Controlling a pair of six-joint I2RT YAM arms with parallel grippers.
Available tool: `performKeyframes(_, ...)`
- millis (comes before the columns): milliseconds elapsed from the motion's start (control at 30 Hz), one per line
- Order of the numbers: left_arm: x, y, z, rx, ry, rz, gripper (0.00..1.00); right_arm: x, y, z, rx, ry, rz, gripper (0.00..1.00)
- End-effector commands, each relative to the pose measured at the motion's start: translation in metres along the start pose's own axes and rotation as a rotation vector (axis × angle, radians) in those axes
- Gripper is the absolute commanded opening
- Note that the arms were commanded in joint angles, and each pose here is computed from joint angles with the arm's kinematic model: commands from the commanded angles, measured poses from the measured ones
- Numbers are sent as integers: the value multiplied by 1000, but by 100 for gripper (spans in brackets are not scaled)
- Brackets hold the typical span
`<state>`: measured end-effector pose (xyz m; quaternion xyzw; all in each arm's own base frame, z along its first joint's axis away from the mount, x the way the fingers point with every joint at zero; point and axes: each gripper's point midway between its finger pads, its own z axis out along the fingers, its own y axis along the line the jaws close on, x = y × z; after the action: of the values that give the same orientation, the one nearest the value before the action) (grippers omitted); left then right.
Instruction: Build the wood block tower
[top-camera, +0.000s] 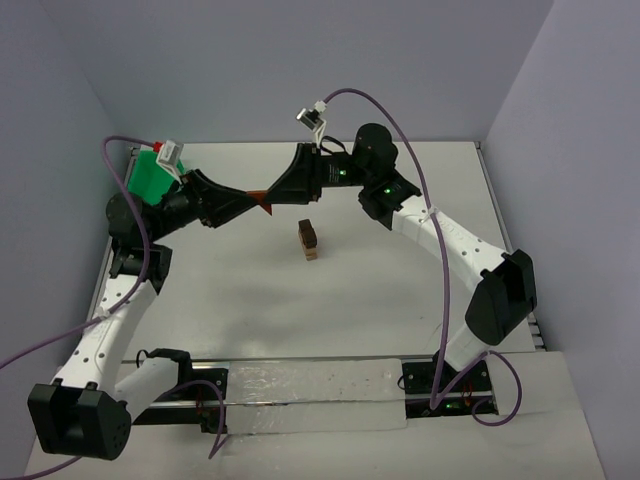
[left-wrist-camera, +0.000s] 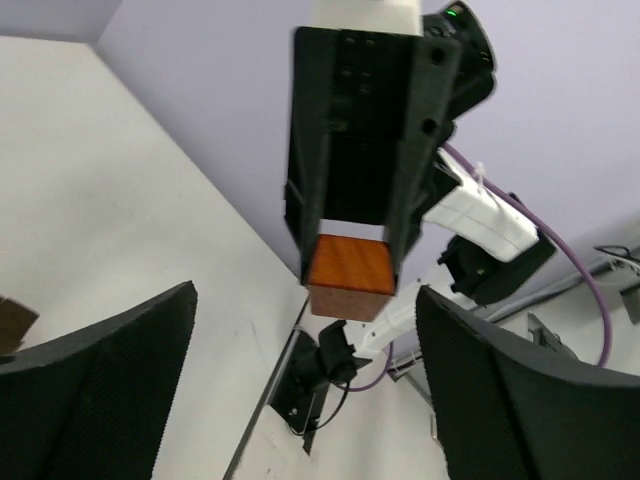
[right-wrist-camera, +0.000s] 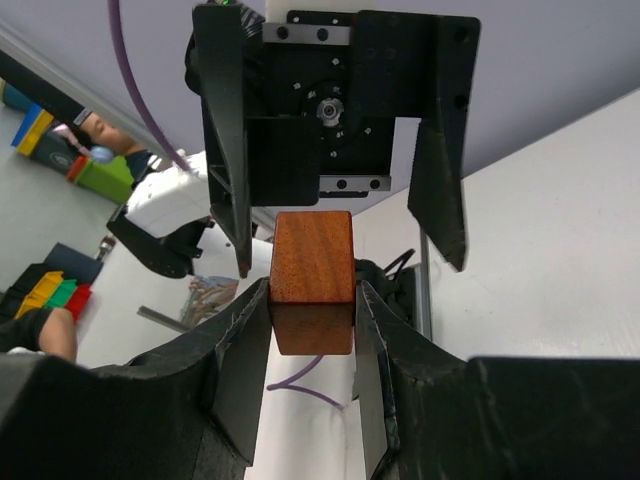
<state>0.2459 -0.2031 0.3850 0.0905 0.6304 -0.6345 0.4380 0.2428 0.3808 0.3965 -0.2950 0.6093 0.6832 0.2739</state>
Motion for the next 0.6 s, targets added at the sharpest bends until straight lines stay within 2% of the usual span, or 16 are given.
performKeyframes(0,-17,38,-10,-239,-18,6,99,-18,-19,-19,177,-54,-96,0)
performKeyframes(33,-29,44,-17,-295,-48,28,99,-21,-38,-28,294,-64,-157,0)
performKeyframes(133,-63,77,-53,-499,-153,11,99,-21,-89,-69,683,-109,-193,0)
performKeyframes(300,-71,131,-101,-804,-132,-92,99,-3,-135,-121,1078,-181,-166,0)
performKeyframes(367,-75,140,-116,-896,-129,-39,99,9,-146,-134,1227,-208,-163,0)
performKeyframes(567,-74,141,-139,-980,-201,102,99,47,-169,-121,1342,-138,-203,0)
